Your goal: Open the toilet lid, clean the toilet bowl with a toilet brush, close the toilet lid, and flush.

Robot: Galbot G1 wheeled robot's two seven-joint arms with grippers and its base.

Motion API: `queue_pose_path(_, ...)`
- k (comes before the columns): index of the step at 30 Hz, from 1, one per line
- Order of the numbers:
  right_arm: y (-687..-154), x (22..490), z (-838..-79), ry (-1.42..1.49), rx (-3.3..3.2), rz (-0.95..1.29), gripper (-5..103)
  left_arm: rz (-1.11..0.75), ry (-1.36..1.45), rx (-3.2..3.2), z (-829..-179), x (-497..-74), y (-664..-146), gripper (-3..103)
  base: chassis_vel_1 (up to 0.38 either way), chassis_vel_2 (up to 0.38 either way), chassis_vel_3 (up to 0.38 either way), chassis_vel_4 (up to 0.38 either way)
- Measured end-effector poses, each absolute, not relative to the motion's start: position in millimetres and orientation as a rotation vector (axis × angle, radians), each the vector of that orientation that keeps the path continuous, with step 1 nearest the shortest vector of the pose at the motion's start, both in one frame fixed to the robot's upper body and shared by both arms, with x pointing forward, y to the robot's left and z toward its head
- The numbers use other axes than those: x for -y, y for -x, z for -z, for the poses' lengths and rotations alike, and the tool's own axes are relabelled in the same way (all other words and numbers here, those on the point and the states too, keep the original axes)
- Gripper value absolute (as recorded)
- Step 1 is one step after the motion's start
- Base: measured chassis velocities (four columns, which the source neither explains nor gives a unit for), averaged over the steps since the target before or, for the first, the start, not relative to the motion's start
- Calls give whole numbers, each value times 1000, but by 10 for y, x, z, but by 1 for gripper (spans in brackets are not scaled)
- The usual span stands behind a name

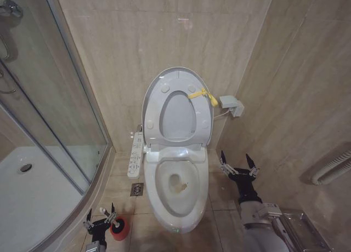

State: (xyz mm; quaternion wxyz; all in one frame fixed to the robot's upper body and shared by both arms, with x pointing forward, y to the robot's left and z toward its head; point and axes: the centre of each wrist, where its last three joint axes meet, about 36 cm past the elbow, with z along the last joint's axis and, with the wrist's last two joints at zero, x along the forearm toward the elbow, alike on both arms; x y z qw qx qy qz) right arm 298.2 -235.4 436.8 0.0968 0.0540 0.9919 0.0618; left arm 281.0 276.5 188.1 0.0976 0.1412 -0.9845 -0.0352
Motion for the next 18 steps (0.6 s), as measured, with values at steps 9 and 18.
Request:
queue_pose_path(9,-2982,2354,-4368,-160,-2938,-183,100,104,-401,2916,-1684,-2827,-2815,76,0,0,0,0)
queue_pose_path(18,-2982,2354,-4368,-160,-2938,-183,100,86,-281,2961,-1571,-2921,-2796,50,0,0,0,0)
